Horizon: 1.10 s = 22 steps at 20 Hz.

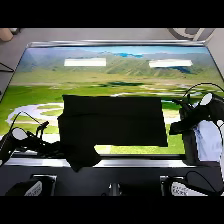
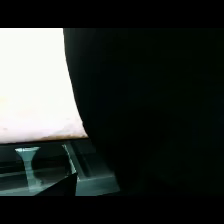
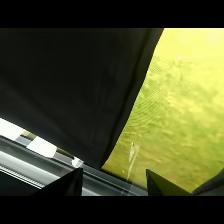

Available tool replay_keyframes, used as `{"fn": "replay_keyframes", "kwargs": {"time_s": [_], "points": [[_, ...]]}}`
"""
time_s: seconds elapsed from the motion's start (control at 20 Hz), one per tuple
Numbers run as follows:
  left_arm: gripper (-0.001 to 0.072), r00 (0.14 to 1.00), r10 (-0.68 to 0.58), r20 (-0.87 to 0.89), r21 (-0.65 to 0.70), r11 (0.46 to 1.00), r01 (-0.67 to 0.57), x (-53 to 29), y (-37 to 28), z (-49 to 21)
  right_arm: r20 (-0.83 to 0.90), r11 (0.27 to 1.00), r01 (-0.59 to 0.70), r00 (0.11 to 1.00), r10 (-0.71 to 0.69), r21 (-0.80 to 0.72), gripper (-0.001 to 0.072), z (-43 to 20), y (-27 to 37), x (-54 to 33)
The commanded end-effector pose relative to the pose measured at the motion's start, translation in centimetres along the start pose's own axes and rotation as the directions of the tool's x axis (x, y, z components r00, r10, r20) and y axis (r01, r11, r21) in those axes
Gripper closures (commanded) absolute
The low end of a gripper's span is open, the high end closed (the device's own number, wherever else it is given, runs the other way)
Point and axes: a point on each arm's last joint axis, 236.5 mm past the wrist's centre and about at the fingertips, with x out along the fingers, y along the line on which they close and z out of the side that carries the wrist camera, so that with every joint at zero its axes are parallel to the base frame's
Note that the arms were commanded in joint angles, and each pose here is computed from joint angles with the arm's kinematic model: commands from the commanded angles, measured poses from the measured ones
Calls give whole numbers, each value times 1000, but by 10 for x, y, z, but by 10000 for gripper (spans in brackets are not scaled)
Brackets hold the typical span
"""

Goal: Fold the shirts.

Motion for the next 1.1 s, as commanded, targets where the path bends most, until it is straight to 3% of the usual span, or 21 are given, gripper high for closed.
{"fn": "replay_keyframes", "kwargs": {"time_s": [0.0,0.25,0.35,0.4,0.45,0.75,1.05], "points": [[212,1000,-25,-7,4,1000,25,9,-7,-6,-40,1000,-15,999,15,-2,280,-13,2,15],[340,1000,-5,6,-2,1000,5,22,-13,-7,-43,1000,-16,999,16,1,280,-15,2,18],[347,999,-2,36,-19,1000,3,23,-13,-1,-43,1000,-16,999,16,1,272,-15,2,18],[446,999,-2,44,-20,1000,3,23,-13,1,-46,1000,-18,999,18,0,212,-15,3,18],[663,999,-2,46,-16,1000,2,23,-13,2,-52,1000,-22,998,22,1,201,-17,4,19],[680,998,-1,69,-3,1000,2,22,-13,7,-100,998,-59,993,62,28,200,-36,11,45],[680,996,-4,84,4,1000,4,19,-15,8,25,983,-139,990,137,117,205,-15,29,67]]}}
